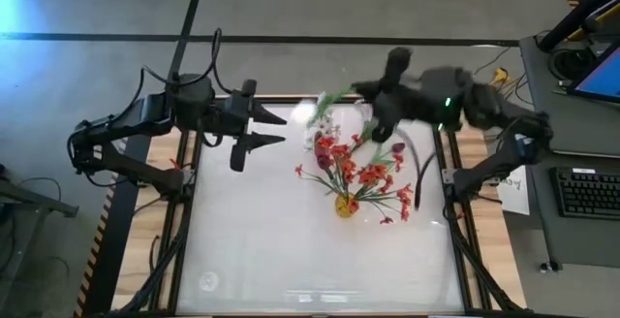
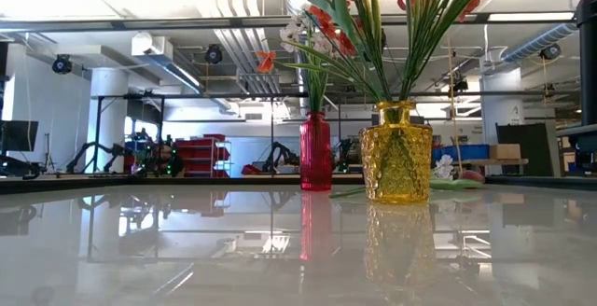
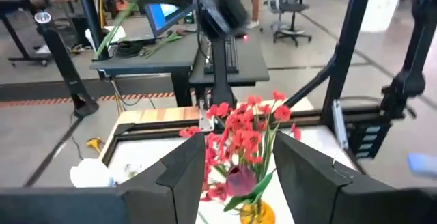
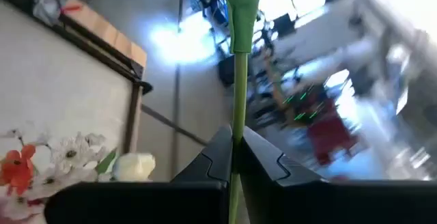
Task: Sort flowers into vase by color
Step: Put the white flower into the red vase
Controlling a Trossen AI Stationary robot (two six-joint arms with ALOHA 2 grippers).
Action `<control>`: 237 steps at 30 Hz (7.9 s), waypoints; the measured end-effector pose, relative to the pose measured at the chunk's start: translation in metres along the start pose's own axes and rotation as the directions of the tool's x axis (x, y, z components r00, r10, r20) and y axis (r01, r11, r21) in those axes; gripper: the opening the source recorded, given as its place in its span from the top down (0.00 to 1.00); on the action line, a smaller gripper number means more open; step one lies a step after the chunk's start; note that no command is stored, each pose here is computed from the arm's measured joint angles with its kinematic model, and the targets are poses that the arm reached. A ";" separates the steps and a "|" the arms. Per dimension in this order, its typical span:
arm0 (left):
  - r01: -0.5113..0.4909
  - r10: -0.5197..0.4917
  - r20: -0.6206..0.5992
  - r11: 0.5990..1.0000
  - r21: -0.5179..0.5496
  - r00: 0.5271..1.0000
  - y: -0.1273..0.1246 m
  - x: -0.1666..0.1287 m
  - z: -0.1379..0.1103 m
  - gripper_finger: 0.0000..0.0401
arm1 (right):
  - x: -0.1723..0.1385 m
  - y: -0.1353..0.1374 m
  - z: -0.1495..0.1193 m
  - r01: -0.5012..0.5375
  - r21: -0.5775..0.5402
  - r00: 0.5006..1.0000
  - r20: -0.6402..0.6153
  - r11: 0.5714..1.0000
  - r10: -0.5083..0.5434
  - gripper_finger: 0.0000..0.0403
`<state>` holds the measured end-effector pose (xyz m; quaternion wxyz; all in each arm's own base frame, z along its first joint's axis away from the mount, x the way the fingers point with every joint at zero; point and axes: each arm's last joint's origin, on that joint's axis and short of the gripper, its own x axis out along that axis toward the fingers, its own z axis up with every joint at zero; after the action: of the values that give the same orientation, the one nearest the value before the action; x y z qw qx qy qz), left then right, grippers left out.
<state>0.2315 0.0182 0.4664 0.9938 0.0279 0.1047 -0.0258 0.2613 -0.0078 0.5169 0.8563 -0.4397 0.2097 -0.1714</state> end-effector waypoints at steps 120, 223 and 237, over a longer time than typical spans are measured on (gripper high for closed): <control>-0.333 0.351 0.115 0.931 -0.148 0.929 0.084 0.169 -0.351 0.34 | 0.120 0.157 -0.273 -0.335 0.863 0.840 0.455 0.378 -0.296 0.97; -0.332 0.347 0.087 0.931 -0.155 0.934 0.086 0.176 -0.359 0.46 | 0.153 0.177 -0.240 -0.392 0.782 0.895 0.446 0.484 0.004 0.97; -0.332 0.347 0.077 0.930 -0.159 0.935 0.086 0.176 -0.360 0.46 | 0.155 0.179 -0.240 -0.362 0.843 0.918 0.397 0.398 -0.007 0.97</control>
<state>0.3343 0.1175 0.0825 0.9867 -0.0273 0.0479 0.1527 0.2902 -0.1464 0.2108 0.9918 0.0939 -0.0195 -0.0849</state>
